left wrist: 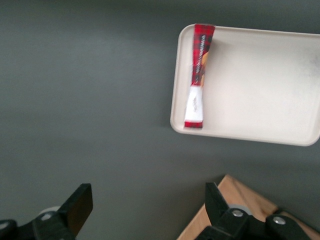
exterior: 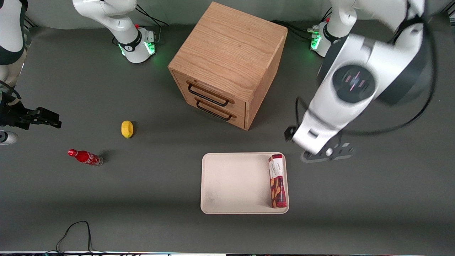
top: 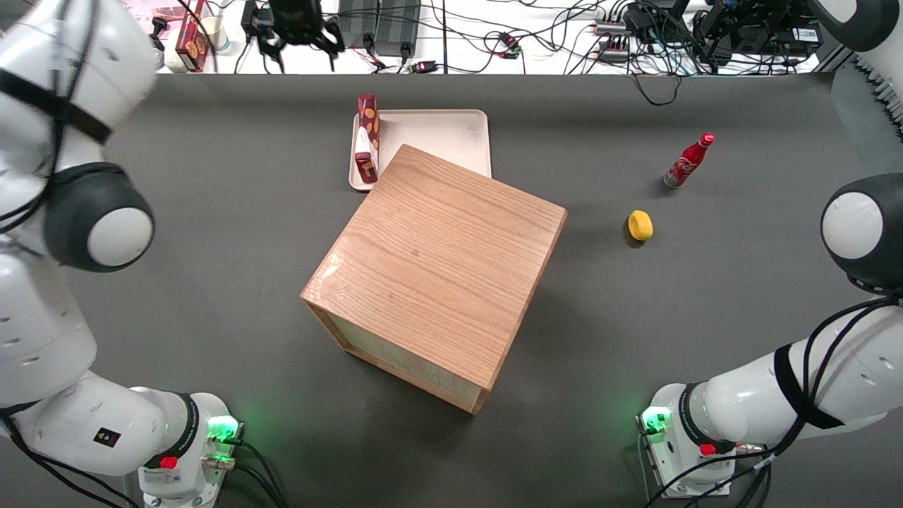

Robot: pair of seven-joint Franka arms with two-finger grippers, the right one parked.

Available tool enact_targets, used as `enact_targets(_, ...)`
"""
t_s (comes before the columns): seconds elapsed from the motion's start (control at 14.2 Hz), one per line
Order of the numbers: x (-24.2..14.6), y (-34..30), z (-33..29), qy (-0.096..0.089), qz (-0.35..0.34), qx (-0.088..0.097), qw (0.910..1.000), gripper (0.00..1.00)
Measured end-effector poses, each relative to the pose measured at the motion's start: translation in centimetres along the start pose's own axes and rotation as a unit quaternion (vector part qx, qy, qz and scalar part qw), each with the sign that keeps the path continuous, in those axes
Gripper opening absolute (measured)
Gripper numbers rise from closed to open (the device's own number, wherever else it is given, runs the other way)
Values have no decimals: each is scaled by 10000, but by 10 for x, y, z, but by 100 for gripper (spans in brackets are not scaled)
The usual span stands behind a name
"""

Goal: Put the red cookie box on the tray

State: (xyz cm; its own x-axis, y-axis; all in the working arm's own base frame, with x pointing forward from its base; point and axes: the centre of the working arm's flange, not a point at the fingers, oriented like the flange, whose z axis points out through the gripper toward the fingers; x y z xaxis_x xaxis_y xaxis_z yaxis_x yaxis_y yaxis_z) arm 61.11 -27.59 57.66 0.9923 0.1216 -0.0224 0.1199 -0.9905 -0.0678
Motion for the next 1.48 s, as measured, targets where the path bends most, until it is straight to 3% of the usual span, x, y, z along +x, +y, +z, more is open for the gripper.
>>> enact_targets(0.21, -23, -49, -44, 95, 56, 20, 9999, 100)
enact_targets(0.35, -29, -95, -51, 31, 192, 6, 9998, 100)
enact_targets(0.7, -40, -210, -52, -49, 339, -257, 9991, 100)
enact_targets(0.98, -34, -245, -33, -14, 353, -324, 9988, 100)
enact_targets(1.19, -23, -283, -24, 42, 194, -622, 9979, 100)
enact_targets(1.48, -17, -286, -29, 167, 206, -658, 9975, 100)
